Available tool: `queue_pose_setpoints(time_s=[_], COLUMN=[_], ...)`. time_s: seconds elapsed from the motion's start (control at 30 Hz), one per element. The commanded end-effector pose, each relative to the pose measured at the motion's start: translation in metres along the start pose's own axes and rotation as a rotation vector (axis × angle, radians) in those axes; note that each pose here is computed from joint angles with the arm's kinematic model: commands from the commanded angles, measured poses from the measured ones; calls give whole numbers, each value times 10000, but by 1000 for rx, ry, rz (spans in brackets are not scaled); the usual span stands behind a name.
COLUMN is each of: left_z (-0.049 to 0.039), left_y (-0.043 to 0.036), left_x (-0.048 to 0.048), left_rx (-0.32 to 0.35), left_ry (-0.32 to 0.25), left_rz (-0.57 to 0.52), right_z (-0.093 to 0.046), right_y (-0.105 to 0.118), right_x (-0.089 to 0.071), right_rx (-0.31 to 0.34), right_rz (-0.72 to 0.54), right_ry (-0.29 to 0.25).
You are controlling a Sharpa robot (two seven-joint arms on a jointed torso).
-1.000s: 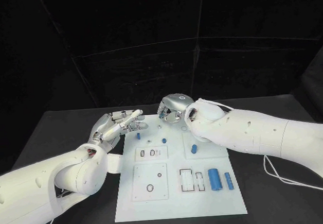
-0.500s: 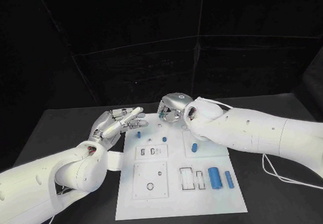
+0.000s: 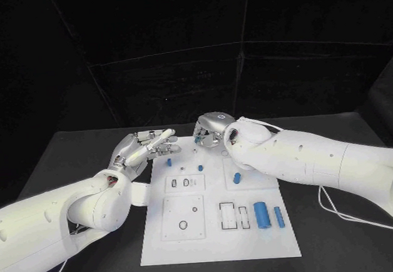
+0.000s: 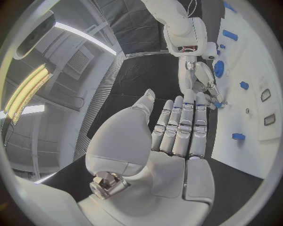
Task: Assemble the parts on the task board
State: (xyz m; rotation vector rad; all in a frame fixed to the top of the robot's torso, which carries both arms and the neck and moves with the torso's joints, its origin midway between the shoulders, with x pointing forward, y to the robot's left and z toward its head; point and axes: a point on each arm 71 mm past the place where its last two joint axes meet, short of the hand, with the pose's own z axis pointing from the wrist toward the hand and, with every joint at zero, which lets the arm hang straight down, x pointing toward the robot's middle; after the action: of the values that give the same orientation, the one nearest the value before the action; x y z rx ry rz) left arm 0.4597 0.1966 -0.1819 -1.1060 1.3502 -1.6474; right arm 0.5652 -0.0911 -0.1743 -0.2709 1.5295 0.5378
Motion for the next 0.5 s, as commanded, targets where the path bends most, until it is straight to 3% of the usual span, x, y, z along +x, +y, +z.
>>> queue_pose_setpoints(time_s=[0.03,0.33,0.5], left_z=[7,9,5], left_y=[-14,-12,-14], left_x=[18,13,-3], left_rx=[6,5,4], left_ry=[19,18,14], left_rz=[-4,-4,-2], right_z=[7,16,-40], right_y=[0,26,-22], right_x=[-18,-20,-61], right_rx=[9,-7,-9], right_rz=[-14,-1,15], right_ry=[-6,-13,-48])
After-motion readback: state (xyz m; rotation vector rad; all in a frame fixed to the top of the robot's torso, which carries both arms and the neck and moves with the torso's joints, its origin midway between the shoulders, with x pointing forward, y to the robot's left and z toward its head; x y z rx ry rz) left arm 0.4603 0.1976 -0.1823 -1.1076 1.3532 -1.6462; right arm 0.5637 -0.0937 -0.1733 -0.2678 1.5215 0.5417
